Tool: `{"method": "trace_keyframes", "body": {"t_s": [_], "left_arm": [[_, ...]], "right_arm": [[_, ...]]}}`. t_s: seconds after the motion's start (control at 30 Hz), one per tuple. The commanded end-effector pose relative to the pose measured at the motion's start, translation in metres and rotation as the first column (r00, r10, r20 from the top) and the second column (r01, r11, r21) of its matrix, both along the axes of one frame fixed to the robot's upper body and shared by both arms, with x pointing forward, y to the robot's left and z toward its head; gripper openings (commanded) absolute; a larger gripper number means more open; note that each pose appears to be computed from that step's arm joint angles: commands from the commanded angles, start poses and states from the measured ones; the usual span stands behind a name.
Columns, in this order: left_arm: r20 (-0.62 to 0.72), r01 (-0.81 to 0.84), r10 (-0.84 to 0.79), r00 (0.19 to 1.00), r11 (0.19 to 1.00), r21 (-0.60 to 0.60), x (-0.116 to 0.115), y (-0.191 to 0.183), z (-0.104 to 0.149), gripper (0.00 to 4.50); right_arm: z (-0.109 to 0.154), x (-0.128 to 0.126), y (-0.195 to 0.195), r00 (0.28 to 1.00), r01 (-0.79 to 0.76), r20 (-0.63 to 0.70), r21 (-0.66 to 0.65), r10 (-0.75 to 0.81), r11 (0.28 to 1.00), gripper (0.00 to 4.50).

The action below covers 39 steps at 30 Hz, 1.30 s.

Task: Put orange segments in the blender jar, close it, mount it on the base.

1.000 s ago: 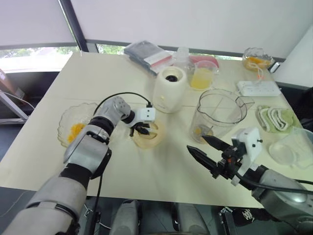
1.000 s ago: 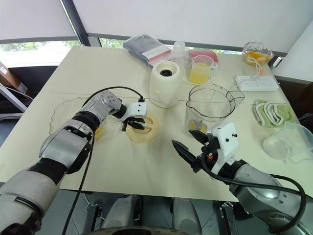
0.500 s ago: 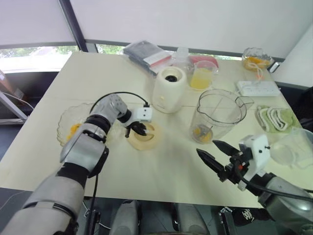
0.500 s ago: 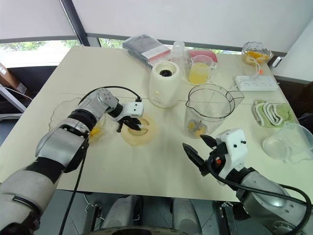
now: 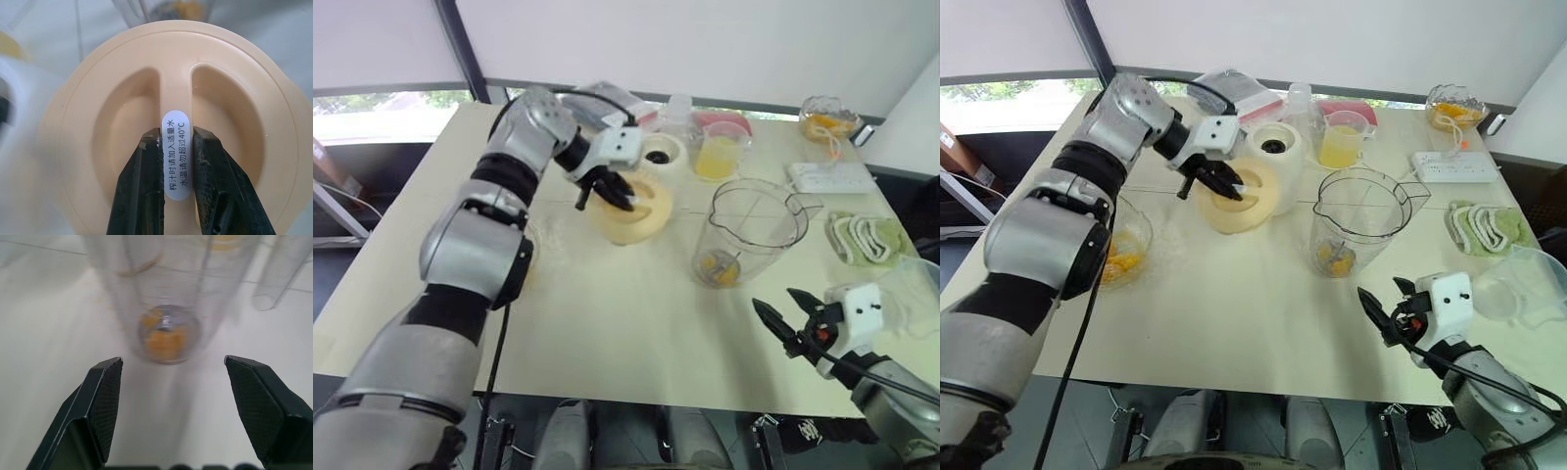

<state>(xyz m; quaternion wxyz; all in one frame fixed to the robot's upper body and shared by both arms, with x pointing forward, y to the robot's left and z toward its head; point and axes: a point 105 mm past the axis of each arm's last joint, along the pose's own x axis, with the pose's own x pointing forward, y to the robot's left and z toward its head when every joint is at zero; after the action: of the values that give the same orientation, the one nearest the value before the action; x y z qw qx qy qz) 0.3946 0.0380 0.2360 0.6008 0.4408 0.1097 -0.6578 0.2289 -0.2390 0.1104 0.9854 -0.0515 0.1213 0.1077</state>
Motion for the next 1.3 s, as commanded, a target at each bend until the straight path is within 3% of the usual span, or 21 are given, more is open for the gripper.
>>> {"method": "trace_keyframes", "body": {"t_s": [0.03,0.27,0.57,1.3], "left_arm": [[0.074,0.022,-0.019,0.997,0.999,-0.039,0.000,-0.012,0.021,0.23],[0.089,0.056,-0.052,0.995,0.997,-0.053,-0.003,-0.025,0.022,0.23],[0.089,0.058,-0.052,0.995,0.997,-0.060,-0.003,-0.023,0.023,0.23],[0.075,0.050,-0.045,0.996,0.996,-0.068,-0.003,-0.017,0.022,0.23]], "right_arm": [[0.009,0.012,-0.022,0.995,0.067,0.074,-0.054,-0.063,0.996,3.50],[0.006,0.045,-0.052,0.983,0.149,0.128,-0.116,-0.134,0.982,3.50],[0.002,0.080,-0.068,0.973,0.178,0.163,-0.097,-0.161,0.979,3.50],[0.008,0.110,-0.062,0.984,0.021,0.177,-0.049,-0.012,0.999,3.50]]}}
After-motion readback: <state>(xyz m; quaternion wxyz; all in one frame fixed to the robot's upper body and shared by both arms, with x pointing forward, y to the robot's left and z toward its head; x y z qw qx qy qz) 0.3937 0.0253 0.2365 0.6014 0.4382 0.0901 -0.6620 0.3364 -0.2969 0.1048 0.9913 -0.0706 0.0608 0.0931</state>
